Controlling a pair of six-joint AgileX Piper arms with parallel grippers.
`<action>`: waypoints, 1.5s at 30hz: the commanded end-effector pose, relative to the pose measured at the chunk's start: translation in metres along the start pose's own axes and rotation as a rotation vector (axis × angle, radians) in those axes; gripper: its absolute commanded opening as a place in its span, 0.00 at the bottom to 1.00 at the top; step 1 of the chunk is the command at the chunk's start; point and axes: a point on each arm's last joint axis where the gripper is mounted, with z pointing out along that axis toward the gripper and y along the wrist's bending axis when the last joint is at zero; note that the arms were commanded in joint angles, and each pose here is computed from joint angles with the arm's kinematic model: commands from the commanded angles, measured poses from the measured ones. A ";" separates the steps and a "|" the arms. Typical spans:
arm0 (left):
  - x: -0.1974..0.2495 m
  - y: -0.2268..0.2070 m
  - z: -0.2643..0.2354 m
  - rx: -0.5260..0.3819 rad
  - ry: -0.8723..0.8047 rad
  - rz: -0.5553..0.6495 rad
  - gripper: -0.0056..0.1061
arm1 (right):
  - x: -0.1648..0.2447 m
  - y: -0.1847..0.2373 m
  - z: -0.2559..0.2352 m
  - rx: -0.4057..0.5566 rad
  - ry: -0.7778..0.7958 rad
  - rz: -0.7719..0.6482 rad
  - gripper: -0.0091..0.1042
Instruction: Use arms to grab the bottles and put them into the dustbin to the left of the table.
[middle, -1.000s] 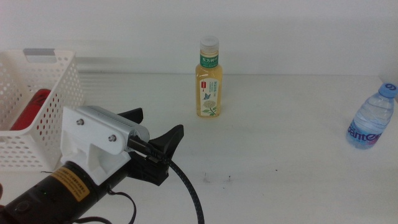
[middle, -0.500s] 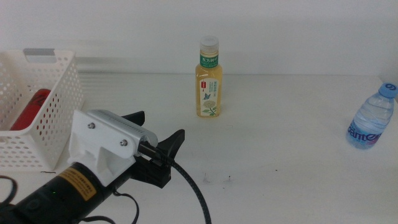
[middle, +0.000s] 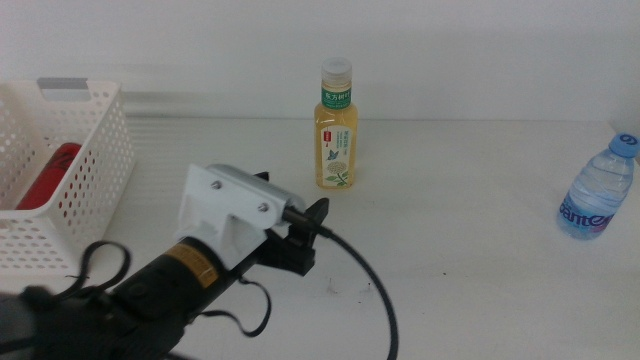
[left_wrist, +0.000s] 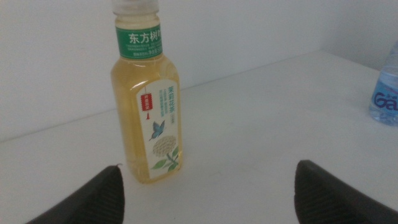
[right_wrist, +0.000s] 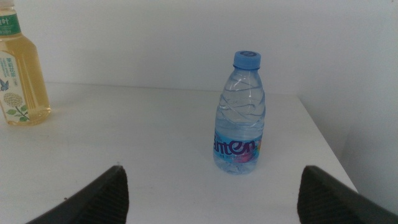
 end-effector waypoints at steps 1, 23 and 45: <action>-0.002 0.001 0.012 -0.009 -0.019 -0.012 0.89 | 0.000 -0.001 0.000 0.010 -0.013 -0.007 0.87; 0.008 0.028 0.118 -0.017 -0.016 -0.039 0.89 | 0.000 -0.001 0.000 0.010 -0.013 -0.007 0.87; 0.018 0.047 0.170 -0.029 -0.010 -0.065 0.89 | 0.000 -0.001 0.000 0.010 -0.013 -0.007 0.87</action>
